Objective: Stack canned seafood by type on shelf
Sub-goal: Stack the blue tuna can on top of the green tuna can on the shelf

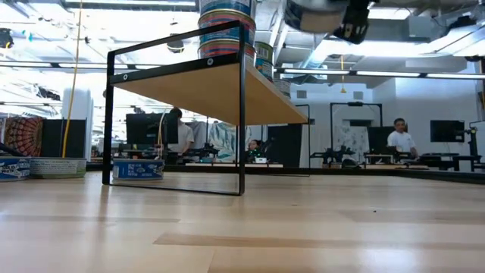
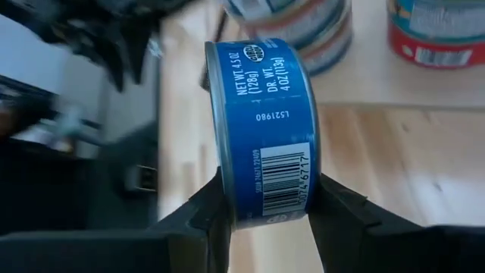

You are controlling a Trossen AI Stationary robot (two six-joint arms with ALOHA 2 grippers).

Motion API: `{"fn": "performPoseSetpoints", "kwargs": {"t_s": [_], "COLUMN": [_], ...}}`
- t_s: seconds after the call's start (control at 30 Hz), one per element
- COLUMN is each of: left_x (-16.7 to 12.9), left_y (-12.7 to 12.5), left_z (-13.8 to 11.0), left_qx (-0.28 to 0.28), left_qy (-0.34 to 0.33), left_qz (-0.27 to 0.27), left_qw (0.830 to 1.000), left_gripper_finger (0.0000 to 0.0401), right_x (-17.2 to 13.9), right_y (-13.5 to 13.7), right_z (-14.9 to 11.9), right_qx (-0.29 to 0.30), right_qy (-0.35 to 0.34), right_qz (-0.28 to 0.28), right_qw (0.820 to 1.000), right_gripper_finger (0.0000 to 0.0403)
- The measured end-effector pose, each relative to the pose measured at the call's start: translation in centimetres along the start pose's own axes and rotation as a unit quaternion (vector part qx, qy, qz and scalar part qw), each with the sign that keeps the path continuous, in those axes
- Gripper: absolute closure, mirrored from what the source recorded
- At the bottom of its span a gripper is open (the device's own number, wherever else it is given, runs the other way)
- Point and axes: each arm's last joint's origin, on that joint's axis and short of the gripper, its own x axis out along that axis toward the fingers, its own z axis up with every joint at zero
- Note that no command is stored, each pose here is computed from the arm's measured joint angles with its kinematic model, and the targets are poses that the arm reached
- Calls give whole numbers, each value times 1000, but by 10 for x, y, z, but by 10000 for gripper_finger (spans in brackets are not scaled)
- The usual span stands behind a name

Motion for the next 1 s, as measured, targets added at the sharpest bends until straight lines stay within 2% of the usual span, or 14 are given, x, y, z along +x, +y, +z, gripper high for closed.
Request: {"fn": "performPoseSetpoints", "kwargs": {"t_s": [0.13,0.3,0.5,0.7,0.8,1.0], "left_x": [-11,-20,-31,-40,-43,-47], "left_y": [0,5,16,30,39,46], "left_z": [3,8,15,27,31,34], "left_qx": [9,36,46,76,74,63], "left_qy": [-1,-2,-4,-6,-2,10], "left_qz": [14,39,88,91,80,58], "left_qw": [1000,999,995,993,994,996], "left_gripper_finger": [199,199,199,199,199,199], "right_x": [-13,-27,-42,-35,-28,-11], "right_y": [-18,-41,-67,-88,-102,-125], "right_z": [14,34,58,88,102,117], "right_qx": [22,52,78,97,116,154], "right_qy": [-28,-78,-111,-90,-69,-7], "right_qz": [57,102,86,130,141,124], "right_qw": [998,990,987,983,981,980], "right_gripper_finger": [235,235,235,234,234,234]}}
